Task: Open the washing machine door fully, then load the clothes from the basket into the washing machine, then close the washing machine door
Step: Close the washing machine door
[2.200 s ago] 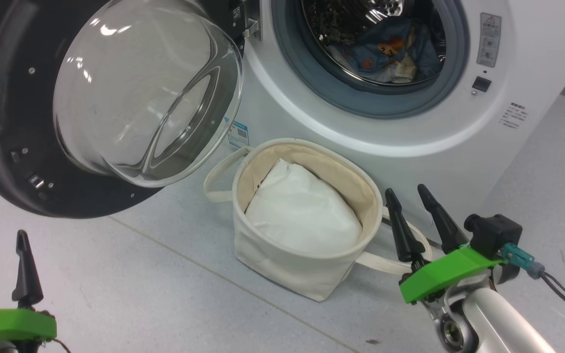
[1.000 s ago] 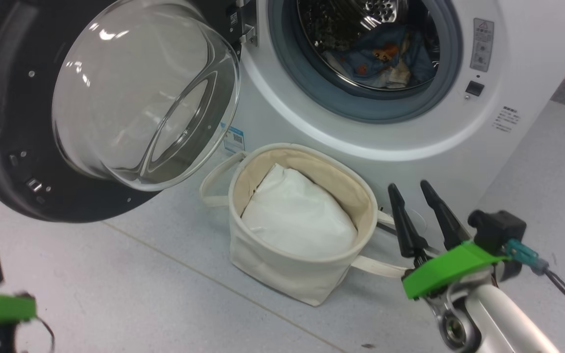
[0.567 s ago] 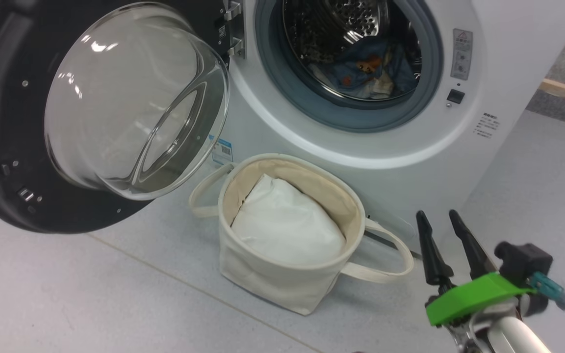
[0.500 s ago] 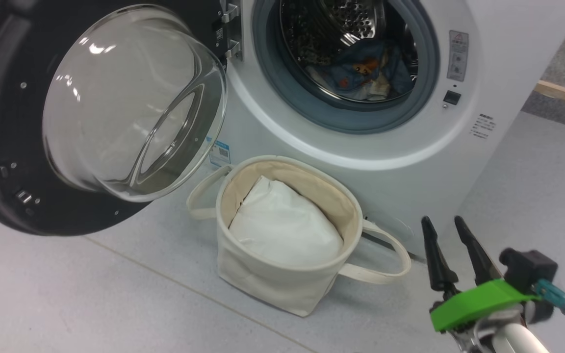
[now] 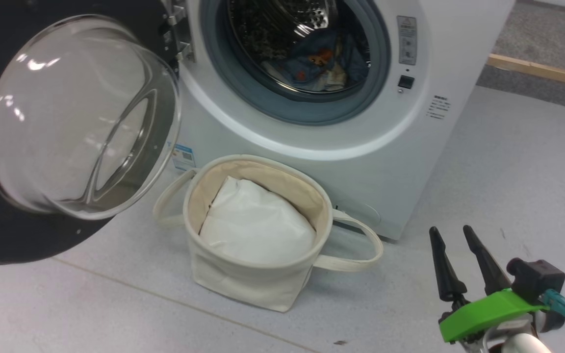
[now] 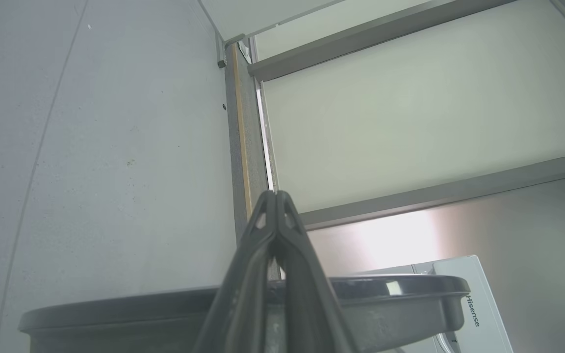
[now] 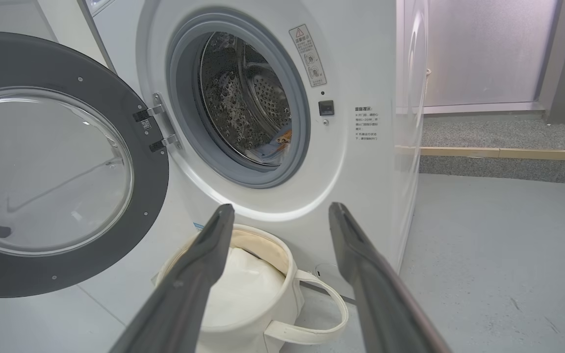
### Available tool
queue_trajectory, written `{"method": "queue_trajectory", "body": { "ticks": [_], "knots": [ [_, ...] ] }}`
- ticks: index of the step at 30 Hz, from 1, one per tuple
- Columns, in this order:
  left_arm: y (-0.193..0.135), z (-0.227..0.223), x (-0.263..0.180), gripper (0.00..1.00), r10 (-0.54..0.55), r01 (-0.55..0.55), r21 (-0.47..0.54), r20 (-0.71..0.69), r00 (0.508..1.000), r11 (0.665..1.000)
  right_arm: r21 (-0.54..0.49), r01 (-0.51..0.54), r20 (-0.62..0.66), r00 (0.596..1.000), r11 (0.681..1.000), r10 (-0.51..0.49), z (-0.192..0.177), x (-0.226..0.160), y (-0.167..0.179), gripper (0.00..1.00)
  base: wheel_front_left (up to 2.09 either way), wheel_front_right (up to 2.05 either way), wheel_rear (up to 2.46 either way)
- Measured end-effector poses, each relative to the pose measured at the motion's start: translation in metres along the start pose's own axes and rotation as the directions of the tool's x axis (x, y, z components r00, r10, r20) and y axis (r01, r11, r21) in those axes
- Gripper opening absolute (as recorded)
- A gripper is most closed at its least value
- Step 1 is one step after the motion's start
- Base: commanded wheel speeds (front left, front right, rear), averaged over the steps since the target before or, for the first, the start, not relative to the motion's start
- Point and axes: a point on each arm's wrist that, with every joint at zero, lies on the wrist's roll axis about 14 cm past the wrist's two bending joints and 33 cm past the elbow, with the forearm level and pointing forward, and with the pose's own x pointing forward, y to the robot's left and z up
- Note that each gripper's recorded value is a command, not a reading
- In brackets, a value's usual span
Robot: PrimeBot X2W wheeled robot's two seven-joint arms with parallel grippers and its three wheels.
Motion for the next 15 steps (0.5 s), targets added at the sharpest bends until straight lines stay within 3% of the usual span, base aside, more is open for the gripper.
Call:
{"method": "queue_trajectory", "body": {
  "ticks": [15],
  "knots": [
    [-0.003,-0.031,0.014,0.0,0.033,-0.035,-0.017,-0.119,0.992,0.999,-0.012,0.021,-0.015,1.0,1.0,-0.021,-0.004,-0.004,-0.014,1.0,0.0,0.0,0.0]
  ]
}}
